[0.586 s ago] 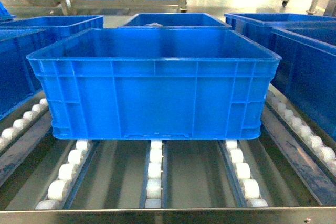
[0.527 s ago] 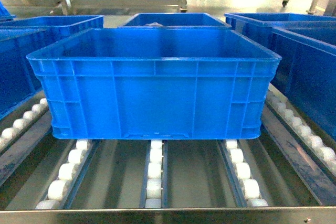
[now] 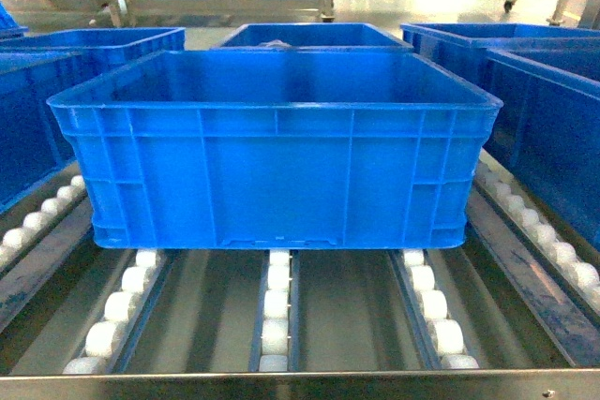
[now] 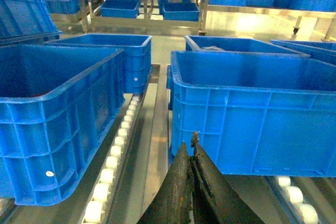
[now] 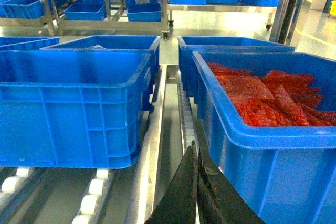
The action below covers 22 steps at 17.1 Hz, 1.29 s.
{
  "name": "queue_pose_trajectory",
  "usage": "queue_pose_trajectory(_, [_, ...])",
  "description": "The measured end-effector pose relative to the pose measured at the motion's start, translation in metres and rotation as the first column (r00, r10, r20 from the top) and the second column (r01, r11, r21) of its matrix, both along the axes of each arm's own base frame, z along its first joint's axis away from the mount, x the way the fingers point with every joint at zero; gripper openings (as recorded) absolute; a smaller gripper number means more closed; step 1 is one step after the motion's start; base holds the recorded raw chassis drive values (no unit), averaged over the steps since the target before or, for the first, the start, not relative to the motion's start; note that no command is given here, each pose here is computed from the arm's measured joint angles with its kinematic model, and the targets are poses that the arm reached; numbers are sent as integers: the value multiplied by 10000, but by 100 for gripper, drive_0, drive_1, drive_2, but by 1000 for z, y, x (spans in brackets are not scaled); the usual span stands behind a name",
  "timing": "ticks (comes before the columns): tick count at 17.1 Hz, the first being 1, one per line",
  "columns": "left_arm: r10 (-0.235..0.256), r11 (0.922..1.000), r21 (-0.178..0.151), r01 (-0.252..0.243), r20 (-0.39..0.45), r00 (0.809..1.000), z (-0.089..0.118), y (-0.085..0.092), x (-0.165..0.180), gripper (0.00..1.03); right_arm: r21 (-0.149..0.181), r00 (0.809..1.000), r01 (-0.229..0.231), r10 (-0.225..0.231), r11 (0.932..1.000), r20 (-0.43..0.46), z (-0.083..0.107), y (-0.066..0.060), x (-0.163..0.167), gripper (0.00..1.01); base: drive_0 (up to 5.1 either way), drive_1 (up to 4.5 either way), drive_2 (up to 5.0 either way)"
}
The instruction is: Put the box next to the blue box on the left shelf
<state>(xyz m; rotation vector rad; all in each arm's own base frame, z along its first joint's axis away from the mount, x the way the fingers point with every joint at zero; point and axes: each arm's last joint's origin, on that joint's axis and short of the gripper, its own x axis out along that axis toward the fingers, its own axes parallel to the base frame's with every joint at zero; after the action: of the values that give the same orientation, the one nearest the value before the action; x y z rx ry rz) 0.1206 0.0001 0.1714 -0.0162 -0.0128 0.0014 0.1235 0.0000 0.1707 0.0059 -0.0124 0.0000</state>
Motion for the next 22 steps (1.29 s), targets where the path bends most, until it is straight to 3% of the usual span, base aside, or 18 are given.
queue_pose_trajectory(10, [0,10000,4,0,19,10000,0,0,-12,1,0,10000,0,0,10000,34,0,0,-13,2,0,0,0])
queue_pose_trajectory(12, [-19,10000,18,20,-538,9986,-7,0,-20,1,4,10000,4,-4,10000,0,0,0,-16,2,0,0,0])
queue_pose_trajectory(17, [8,10000,23,-8,114,9999,-1,0,-23,1,1,9987,-19,19,10000,-511,-6,0,-23,2,0,0,0])
queue_pose_trajectory(18, [31,10000,22,-31,95,9999,-1,0,-23,1,1,9988,-15,15,10000,-492,-7,0,-24,2,0,0,0])
queue_pose_trajectory(19, [-30,10000,45,31,-233,9997,-5,0,-23,1,0,10000,-8,8,10000,95,-1,0,-26,2,0,0,0])
queue_pose_trajectory(22, [-7,10000,57,8,-141,9999,-4,0,-23,1,0,10000,-8,8,10000,-88,-3,0,-26,2,0,0,0])
